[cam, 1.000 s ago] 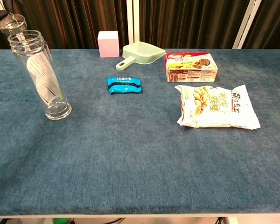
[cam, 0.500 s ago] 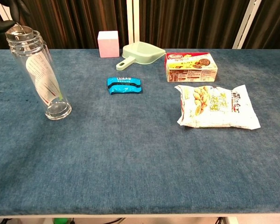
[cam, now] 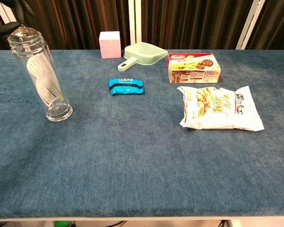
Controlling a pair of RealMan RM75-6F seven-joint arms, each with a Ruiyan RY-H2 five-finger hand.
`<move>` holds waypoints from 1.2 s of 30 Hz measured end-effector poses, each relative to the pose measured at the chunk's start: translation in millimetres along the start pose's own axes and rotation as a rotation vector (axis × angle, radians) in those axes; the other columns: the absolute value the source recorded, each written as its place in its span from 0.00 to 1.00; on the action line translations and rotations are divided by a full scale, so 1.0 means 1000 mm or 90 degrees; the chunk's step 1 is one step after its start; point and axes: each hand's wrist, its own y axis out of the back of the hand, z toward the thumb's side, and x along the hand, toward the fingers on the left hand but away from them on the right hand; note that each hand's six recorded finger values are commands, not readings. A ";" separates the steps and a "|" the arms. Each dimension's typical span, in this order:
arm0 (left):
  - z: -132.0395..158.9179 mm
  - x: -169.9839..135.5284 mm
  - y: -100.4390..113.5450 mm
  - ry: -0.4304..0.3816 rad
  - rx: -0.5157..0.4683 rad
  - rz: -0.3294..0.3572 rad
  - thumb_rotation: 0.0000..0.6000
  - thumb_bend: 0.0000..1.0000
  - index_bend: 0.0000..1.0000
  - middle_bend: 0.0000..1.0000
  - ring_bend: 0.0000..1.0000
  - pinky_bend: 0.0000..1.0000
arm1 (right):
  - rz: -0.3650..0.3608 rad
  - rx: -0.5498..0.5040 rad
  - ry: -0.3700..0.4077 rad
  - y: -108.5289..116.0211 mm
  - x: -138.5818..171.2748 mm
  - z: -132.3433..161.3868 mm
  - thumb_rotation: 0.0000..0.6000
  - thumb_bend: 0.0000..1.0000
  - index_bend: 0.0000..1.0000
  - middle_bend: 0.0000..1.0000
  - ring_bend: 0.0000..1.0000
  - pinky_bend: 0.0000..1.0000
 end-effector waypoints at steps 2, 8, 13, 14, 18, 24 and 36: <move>-0.001 0.000 -0.001 0.001 0.000 -0.001 1.00 0.42 0.63 0.32 0.21 0.20 | 0.001 0.000 0.000 0.000 0.000 0.000 1.00 0.31 0.00 0.00 0.00 0.00; -0.002 0.000 -0.002 0.004 0.001 -0.002 1.00 0.42 0.63 0.32 0.21 0.20 | 0.002 -0.001 -0.002 -0.001 0.000 -0.001 1.00 0.31 0.00 0.00 0.00 0.00; -0.003 0.000 -0.003 0.005 0.005 -0.004 1.00 0.42 0.63 0.32 0.21 0.20 | 0.005 -0.001 -0.003 -0.002 0.000 -0.002 1.00 0.31 0.00 0.00 0.00 0.00; -0.003 0.000 -0.003 0.006 0.005 -0.004 1.00 0.42 0.63 0.32 0.21 0.20 | 0.005 -0.001 -0.003 -0.003 0.000 -0.002 1.00 0.31 0.00 0.00 0.00 0.00; -0.003 0.000 -0.003 0.006 0.005 -0.004 1.00 0.42 0.63 0.32 0.21 0.20 | 0.005 -0.002 -0.002 -0.003 -0.001 -0.002 1.00 0.31 0.00 0.00 0.00 0.00; -0.003 -0.001 -0.003 -0.001 0.008 -0.006 1.00 0.41 0.41 0.31 0.21 0.19 | 0.003 -0.002 -0.004 -0.002 -0.001 -0.003 1.00 0.31 0.00 0.00 0.00 0.00; -0.005 -0.004 0.003 -0.010 -0.003 0.004 1.00 0.39 0.16 0.31 0.21 0.19 | 0.005 -0.001 -0.003 -0.003 -0.001 -0.002 1.00 0.31 0.00 0.00 0.00 0.00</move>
